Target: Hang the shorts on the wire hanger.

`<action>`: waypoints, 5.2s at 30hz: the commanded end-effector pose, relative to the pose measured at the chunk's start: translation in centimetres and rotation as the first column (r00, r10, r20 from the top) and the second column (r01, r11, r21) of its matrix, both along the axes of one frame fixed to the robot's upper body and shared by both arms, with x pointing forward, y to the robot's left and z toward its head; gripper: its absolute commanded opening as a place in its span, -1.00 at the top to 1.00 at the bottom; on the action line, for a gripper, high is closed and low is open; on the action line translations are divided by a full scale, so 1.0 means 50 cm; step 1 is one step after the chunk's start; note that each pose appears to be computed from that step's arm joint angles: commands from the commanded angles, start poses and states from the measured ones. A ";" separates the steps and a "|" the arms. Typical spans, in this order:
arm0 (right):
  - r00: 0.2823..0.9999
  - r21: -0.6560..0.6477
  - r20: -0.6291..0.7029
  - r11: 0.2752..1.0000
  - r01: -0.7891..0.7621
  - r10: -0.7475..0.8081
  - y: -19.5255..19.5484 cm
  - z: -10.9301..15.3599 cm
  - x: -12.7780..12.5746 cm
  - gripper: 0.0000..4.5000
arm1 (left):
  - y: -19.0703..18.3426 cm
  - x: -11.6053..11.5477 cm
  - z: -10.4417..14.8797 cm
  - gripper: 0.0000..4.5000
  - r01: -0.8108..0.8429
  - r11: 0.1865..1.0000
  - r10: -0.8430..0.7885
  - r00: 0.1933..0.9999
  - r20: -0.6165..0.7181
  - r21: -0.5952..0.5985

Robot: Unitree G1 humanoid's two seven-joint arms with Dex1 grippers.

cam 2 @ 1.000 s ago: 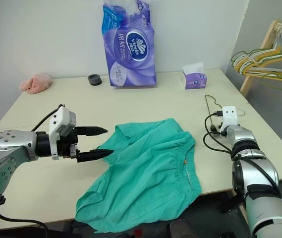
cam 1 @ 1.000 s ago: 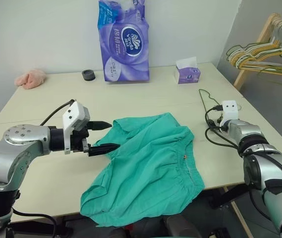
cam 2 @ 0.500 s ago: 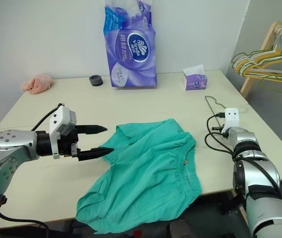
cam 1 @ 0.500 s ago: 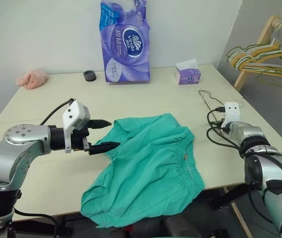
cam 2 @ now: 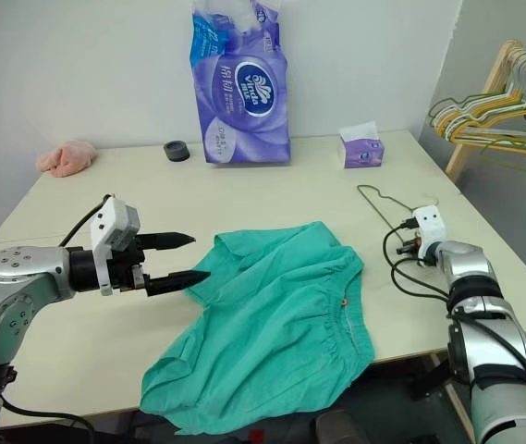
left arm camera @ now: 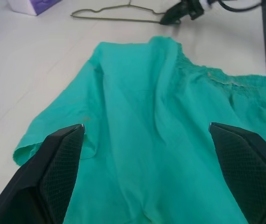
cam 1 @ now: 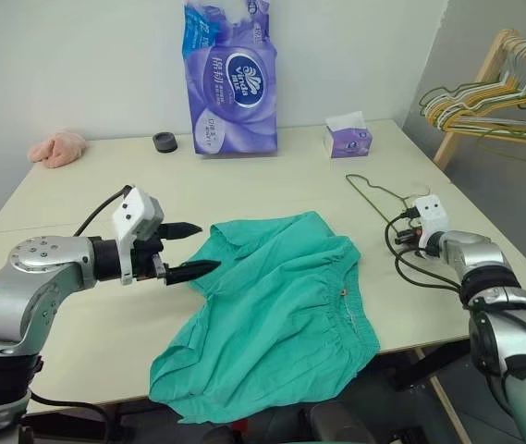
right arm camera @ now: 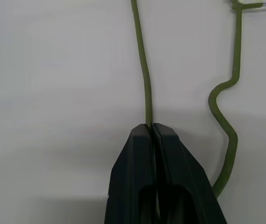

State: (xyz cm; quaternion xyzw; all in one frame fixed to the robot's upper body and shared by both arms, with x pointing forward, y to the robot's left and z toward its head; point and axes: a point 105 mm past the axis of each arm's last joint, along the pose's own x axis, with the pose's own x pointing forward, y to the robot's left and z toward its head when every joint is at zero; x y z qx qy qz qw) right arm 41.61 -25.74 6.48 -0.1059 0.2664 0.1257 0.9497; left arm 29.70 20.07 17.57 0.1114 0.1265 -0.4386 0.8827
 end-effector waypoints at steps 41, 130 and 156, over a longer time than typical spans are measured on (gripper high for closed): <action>0.998 0.003 0.060 1.000 -0.029 0.029 0.015 0.075 0.024 -0.98 | -0.068 -0.030 0.038 -1.00 0.225 0.974 -0.225 0.974 0.018 -0.008; 0.999 -0.028 -0.003 0.999 -0.047 0.047 0.052 0.055 0.051 -0.92 | -0.030 0.016 0.049 -1.00 0.101 0.993 -0.099 0.995 0.032 -0.063; 0.950 -0.088 -0.212 0.964 -0.253 0.230 0.071 0.012 0.012 -0.92 | -0.020 0.023 0.042 -1.00 0.077 0.996 -0.076 0.997 0.031 -0.040</action>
